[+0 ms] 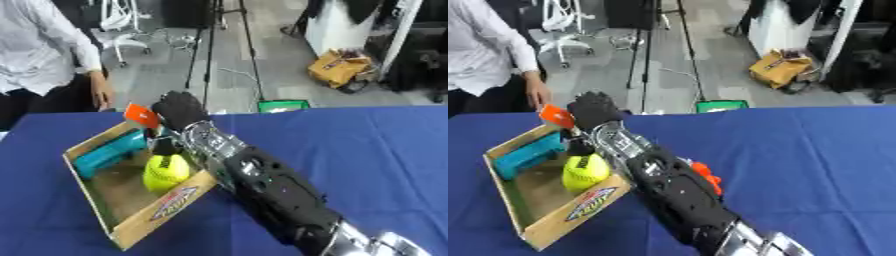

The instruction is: Pick up objects on the table and place them in the box.

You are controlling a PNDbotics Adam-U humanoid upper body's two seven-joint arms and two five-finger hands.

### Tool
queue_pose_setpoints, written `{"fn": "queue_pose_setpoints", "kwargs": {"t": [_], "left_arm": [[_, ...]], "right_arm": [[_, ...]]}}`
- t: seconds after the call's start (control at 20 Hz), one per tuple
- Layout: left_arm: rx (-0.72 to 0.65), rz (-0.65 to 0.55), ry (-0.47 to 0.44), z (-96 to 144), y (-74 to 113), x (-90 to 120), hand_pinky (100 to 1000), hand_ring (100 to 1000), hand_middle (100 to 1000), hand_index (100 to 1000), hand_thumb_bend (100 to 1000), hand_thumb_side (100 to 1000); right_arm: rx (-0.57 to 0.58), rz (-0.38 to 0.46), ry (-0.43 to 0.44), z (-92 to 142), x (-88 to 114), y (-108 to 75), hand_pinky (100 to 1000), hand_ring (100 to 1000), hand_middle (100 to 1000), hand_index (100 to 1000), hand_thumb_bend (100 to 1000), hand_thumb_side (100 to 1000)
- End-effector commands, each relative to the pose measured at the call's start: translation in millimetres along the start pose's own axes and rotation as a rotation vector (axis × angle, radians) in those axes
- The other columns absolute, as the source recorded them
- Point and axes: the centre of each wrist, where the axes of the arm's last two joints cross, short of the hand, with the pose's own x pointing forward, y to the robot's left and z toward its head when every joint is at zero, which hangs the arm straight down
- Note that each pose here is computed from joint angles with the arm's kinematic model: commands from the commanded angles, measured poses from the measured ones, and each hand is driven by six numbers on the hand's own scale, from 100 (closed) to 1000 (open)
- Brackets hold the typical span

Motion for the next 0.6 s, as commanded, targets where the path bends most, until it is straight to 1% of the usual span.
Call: {"fn": "queue_pose_setpoints", "kwargs": {"t": [0.05,0.1,0.15,0.2,0.25,0.3,0.35,0.4,0.5,0.6], "left_arm": [[0.002,0.007,-0.029,-4.8,-0.5,5.4,1000,919,907,842,100,1000],[0.002,0.007,-0.029,-4.8,-0.6,5.4,1000,919,907,842,100,1000],[0.002,0.008,-0.029,-4.8,-0.6,5.5,1000,919,907,842,100,1000],[0.002,0.008,-0.029,-4.9,-0.7,5.5,1000,919,907,842,100,1000],[0.002,0.008,-0.03,-4.9,-0.7,5.5,1000,919,907,842,100,1000],[0.002,0.009,-0.03,-4.9,-0.8,5.5,1000,919,907,842,100,1000],[0.002,0.009,-0.029,-4.8,-0.8,5.5,1000,919,907,842,100,1000],[0.002,0.009,-0.029,-4.8,-0.8,5.5,1000,918,907,842,100,1000],[0.002,0.01,-0.029,-4.8,-0.9,5.5,1000,919,907,842,100,1000],[0.002,0.01,-0.029,-4.7,-1.0,5.5,1000,918,907,843,100,1000]], "right_arm": [[-0.019,0.012,-0.013,-3.1,1.3,-7.1,832,846,356,390,100,537],[-0.015,0.013,-0.016,-3.1,1.2,-6.3,838,853,381,420,100,569],[-0.007,0.016,-0.021,-3.2,1.3,-5.4,838,853,381,420,100,569],[0.002,0.019,-0.026,-3.2,1.5,-4.5,848,869,442,488,100,673],[0.018,0.022,-0.036,-3.2,2.1,-3.1,850,874,460,506,100,708],[0.032,0.025,-0.044,-3.3,2.4,-2.5,860,891,514,588,100,818],[0.048,0.03,-0.055,-3.3,2.7,-1.8,864,896,529,610,100,857],[0.06,0.035,-0.063,-3.3,2.7,-1.7,874,905,556,640,100,869],[0.079,0.045,-0.076,-3.3,2.7,-1.2,878,908,568,654,100,901],[0.093,0.05,-0.084,-3.3,3.0,-0.6,880,910,572,658,100,907]]}}
